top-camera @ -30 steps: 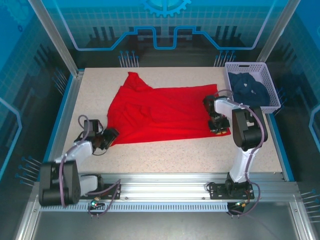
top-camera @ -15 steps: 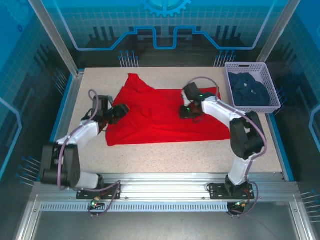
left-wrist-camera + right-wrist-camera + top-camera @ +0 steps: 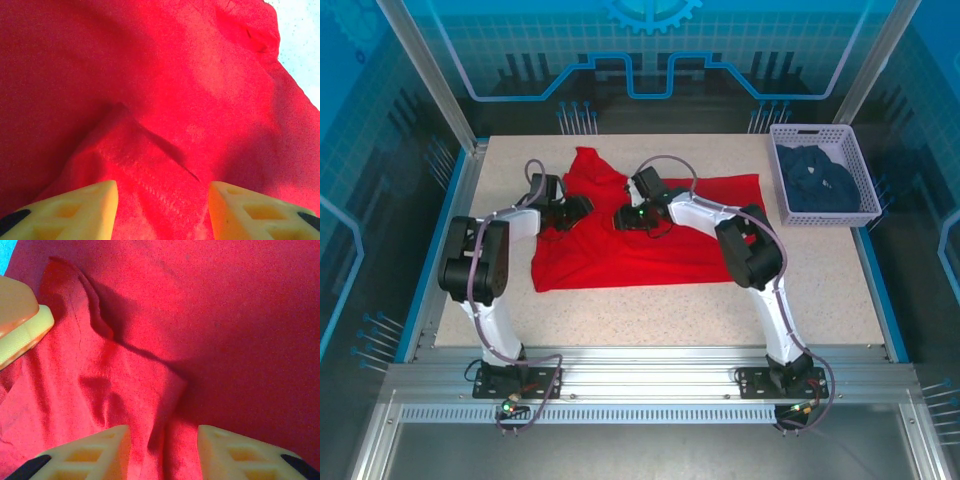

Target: Fold the inside-out t-shirt

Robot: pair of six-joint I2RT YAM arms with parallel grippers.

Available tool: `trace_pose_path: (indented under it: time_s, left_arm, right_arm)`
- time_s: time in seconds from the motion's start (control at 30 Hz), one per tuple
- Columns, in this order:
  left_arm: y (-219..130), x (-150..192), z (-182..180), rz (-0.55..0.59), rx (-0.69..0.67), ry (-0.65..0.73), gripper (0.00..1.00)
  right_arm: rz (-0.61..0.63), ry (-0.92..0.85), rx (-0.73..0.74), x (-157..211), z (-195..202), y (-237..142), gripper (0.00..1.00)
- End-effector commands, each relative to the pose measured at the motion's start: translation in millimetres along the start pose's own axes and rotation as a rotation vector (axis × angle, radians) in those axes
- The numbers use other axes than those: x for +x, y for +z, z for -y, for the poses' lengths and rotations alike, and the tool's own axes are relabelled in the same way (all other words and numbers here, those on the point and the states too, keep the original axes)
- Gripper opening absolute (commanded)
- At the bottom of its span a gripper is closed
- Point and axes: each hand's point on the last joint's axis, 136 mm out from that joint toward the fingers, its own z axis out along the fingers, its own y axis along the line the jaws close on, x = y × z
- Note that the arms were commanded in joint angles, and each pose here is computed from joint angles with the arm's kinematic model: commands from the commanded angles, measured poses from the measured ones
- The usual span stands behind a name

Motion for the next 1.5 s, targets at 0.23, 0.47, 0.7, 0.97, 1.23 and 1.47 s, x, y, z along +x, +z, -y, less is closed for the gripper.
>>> trace_pose_path:
  time_s: [0.23,0.47,0.7,0.97,1.23,1.47]
  left_arm:
    - [4,-8,-18,-0.004,-0.003,-0.025,0.52]
    - [4,-5,-36,-0.010,-0.030,-0.034,0.52]
    - [6,-4,-39,-0.016,-0.031,-0.034,0.52]
    - [7,-4,-39,-0.018,-0.032,-0.031,0.52]
    - [6,-9,-33,-0.016,-0.020,-0.030,0.52]
    - [3,-21,-15,-0.001,0.027,-0.032,0.53]
  right_arm:
    - [-0.015,0.039,0.022,-8,5,27,0.13]
    - [0.000,0.029,0.077,-16,19,16,0.05]
    - [-0.002,0.037,0.097,-19,32,10,0.07]
    - [-0.002,0.032,0.108,-26,44,0,0.10]
    - [-0.001,0.008,0.100,-32,42,-14,0.15]
    - [0.023,-0.024,-0.005,-43,20,-42,0.26]
